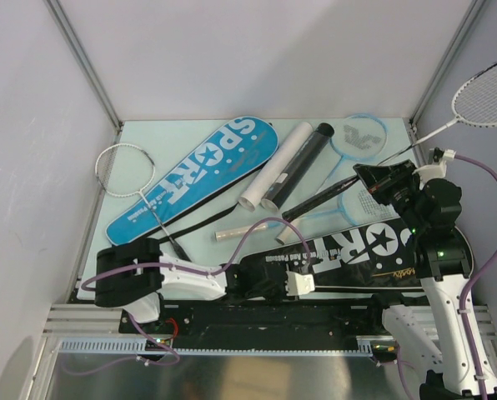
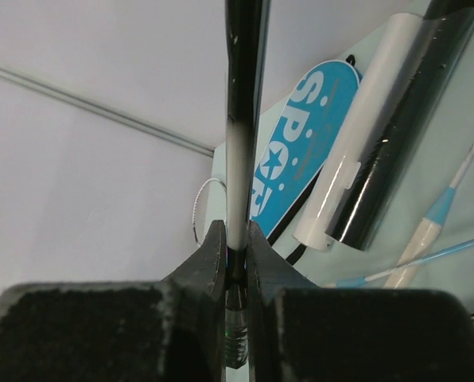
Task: Pack up the badminton gear
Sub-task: Open the racket bag at the center of the board.
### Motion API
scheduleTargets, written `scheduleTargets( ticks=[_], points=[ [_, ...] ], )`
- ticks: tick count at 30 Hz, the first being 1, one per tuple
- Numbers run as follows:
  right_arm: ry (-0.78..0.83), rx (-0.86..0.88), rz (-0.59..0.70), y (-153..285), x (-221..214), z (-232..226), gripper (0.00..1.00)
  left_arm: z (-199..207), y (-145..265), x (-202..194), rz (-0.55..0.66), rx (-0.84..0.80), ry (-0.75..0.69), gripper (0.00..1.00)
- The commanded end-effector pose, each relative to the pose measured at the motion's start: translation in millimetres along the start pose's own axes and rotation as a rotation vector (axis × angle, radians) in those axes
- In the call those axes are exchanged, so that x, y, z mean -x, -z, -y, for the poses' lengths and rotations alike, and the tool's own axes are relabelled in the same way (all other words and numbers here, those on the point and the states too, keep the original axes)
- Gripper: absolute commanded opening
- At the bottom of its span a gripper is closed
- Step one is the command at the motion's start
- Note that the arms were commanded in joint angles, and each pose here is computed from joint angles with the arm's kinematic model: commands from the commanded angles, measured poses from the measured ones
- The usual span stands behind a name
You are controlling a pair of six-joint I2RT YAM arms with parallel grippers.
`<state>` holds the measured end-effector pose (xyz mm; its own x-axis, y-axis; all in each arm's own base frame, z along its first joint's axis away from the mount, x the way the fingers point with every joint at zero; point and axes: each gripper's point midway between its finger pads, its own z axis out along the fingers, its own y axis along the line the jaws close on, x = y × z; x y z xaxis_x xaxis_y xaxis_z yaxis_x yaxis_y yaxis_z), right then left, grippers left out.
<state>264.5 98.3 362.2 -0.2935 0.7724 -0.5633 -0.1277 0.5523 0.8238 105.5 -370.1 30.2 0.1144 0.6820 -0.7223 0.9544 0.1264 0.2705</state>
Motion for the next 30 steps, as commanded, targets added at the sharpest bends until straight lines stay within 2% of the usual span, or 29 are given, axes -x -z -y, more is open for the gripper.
scheduleTargets(
  ticks=[1, 6, 10, 11, 18, 27, 30],
  points=[
    [0.066, 0.053, 0.111, 11, 27, -23, 0.0, -14, -7, 3, 0.005, 0.09, -0.023, 0.57],
    [0.066, 0.042, 0.131, 14, 30, -22, 0.0, -6, -9, 1, -0.001, 0.074, -0.01, 0.36],
    [0.068, 0.027, 0.167, 19, 37, -21, 0.0, -6, 5, 12, 0.041, 0.103, 0.013, 0.07],
    [0.068, 0.022, 0.179, 20, 39, -21, 0.0, -9, 12, 21, 0.071, 0.114, 0.028, 0.04],
    [0.079, -0.001, 0.265, 33, 58, -26, 0.0, -50, 81, 84, 0.267, 0.243, 0.154, 0.0],
    [0.063, 0.049, 0.418, 63, 95, -62, 0.0, -112, 147, 117, 0.34, 0.356, 0.351, 0.0],
    [0.069, 0.081, 0.461, 75, 108, -79, 0.0, -133, 176, 133, 0.402, 0.391, 0.398, 0.0]
  ],
)
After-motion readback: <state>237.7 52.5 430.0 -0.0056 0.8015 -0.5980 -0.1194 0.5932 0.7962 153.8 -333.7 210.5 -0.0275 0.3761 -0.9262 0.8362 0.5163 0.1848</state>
